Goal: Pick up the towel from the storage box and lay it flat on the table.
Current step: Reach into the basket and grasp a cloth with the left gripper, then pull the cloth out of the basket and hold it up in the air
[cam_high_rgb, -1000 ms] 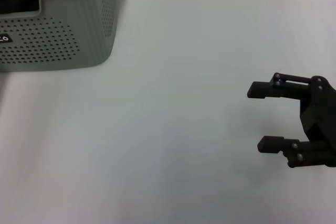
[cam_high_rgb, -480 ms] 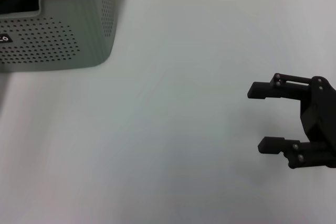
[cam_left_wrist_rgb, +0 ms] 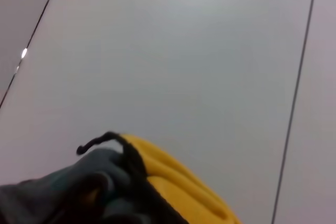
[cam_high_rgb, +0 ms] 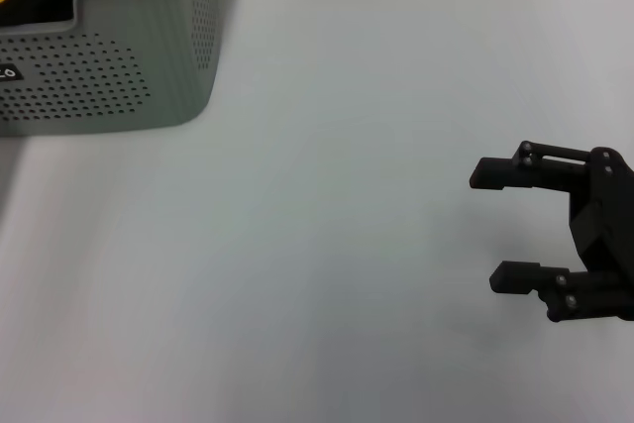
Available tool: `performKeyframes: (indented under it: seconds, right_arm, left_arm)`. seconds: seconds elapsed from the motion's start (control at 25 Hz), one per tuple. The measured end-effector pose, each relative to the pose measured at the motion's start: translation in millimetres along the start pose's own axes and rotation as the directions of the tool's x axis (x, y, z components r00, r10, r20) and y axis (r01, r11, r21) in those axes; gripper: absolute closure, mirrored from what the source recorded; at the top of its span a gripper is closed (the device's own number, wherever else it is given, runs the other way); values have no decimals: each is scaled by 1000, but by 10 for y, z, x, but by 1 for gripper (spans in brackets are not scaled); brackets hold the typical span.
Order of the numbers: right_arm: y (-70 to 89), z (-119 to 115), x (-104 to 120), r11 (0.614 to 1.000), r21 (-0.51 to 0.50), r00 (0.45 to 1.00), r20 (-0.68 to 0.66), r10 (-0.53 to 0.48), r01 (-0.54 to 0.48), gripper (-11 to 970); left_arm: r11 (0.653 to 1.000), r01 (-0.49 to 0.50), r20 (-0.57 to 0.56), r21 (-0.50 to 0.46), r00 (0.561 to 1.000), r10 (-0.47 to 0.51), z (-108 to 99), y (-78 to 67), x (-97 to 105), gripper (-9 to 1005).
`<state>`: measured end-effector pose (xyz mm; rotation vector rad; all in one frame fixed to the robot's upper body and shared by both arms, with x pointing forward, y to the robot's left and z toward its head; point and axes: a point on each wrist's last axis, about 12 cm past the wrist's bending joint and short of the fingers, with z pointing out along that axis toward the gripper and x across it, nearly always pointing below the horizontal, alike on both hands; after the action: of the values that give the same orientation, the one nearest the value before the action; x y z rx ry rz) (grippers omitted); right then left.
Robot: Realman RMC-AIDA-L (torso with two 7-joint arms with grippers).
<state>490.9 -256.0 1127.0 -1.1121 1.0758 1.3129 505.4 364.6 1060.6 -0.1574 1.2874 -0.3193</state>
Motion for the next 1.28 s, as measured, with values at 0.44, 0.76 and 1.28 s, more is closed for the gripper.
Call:
performKeyframes:
  seconds: [0.44, 0.76, 1.28]
  right_arm:
    - [23, -13, 11, 1000, 3, 1000, 11, -6, 6, 220]
    - [45, -15, 8, 1000, -7, 1000, 28, -2, 2, 221]
    - [94, -51, 19, 1000, 4, 999, 48, 5, -5, 221]
  left_arm:
    - [1000, -12, -27, 18, 1000, 12, 44, -33, 40, 665]
    - [1000, -1, -60, 1, 998, 1, 64, -41, 100, 948]
    - [925, 130, 213, 358, 953, -217, -314, -320, -323, 993]
